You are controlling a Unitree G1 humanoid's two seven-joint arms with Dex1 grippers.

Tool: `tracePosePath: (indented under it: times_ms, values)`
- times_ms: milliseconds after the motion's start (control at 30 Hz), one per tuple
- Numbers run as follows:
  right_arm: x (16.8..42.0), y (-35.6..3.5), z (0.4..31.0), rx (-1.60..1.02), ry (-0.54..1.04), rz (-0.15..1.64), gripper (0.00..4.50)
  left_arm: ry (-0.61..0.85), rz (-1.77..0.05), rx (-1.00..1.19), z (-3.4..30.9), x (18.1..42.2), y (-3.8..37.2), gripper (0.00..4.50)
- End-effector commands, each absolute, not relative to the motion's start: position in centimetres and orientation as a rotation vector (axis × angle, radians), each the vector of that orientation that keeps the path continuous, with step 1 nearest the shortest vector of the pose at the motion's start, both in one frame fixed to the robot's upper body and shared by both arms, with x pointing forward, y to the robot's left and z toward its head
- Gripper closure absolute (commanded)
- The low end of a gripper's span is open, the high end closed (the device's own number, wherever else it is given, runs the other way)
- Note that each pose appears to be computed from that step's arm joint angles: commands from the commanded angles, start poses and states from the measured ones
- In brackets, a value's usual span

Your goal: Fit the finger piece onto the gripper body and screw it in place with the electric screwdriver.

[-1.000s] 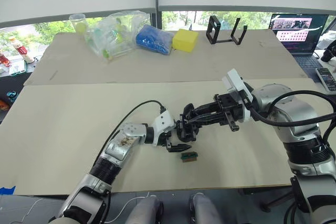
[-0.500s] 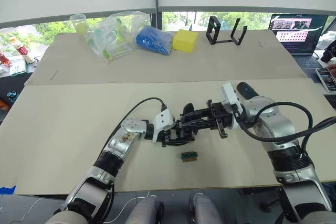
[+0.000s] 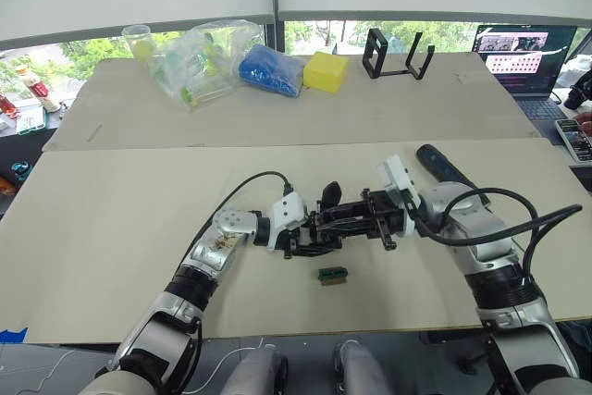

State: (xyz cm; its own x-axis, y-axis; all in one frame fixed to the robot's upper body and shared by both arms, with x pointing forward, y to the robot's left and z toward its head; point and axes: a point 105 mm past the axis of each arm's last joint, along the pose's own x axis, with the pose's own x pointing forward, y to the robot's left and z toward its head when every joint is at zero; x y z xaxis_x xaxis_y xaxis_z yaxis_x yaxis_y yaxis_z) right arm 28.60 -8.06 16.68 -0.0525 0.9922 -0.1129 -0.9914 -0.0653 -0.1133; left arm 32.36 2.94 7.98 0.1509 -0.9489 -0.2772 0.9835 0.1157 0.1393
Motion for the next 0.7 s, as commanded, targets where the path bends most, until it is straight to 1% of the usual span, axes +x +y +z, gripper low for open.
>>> tracePosePath:
  times_ms: [33,300,433,533,700]
  values:
    - [28.1,-7.8,17.7,-0.177,-0.057,1.637,4.17,0.13,-1.394,0.318,8.1,32.6,3.2,2.18]
    - [27.9,-7.6,19.5,-0.152,-0.1,1.624,4.17,0.131,-1.398,0.323,8.0,32.5,3.1,2.18]
    - [27.9,-7.1,18.9,-0.155,-0.085,1.628,4.17,0.131,-1.399,0.326,7.9,32.5,3.1,2.18]
    - [28.1,-7.0,17.7,-0.176,-0.047,1.618,4.17,0.129,-1.399,0.327,8.0,32.5,3.1,2.18]
    - [28.7,-7.1,16.9,-0.171,-0.032,1.596,4.17,0.127,-1.397,0.328,8.1,32.6,3.1,2.18]
